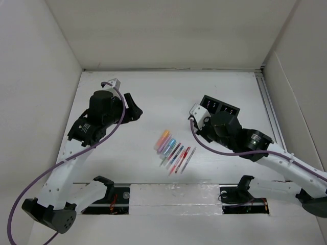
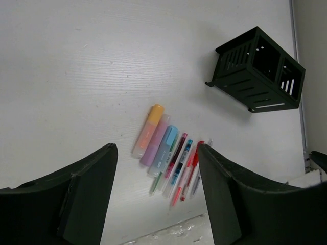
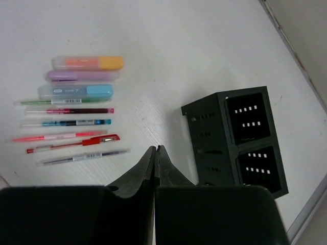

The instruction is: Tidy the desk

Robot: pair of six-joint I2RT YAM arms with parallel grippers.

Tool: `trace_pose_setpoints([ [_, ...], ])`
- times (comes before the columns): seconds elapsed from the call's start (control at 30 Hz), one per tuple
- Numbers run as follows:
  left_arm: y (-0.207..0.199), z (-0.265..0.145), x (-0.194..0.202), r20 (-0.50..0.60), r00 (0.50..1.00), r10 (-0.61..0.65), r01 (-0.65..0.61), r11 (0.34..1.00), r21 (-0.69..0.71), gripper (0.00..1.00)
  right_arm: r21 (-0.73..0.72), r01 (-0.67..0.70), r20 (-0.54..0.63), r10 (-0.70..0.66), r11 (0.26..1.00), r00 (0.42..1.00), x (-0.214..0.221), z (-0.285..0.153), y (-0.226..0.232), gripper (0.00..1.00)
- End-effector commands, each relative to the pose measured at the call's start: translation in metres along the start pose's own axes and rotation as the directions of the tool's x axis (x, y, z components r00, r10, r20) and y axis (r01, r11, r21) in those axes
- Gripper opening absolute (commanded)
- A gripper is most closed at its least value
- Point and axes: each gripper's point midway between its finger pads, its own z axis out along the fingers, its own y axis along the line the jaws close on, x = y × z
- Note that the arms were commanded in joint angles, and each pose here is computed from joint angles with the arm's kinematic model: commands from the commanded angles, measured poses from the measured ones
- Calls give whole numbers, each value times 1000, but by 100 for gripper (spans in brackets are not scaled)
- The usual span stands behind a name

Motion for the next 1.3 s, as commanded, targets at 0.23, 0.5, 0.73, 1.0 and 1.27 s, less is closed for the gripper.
trace_pose_setpoints([
  [0.23, -24, -10, -5, 56, 998, -4, -4, 989, 147, 32, -25, -140, -133, 135, 990, 982, 49, 45, 39, 24],
  [0.5, -12, -8, 18, 34, 999, 21, -26, 989, 148, 0, 47, -280, -236, 284, 959, 929, 74, 87, 59, 0],
  [0.73, -8, -6, 43, -25, 998, 52, -46, 982, 186, 35, 200, -378, -370, 427, 904, 825, 118, 95, 71, 36],
  [1.0, -19, -8, 57, -45, 996, 73, -61, 971, 231, 36, 245, -484, -400, 542, 840, 739, 157, 93, 93, 54],
  [1.27, -23, -2, 63, -74, 994, 83, -61, 965, 255, 37, 267, -563, -375, 623, 782, 687, 156, 108, 101, 55],
])
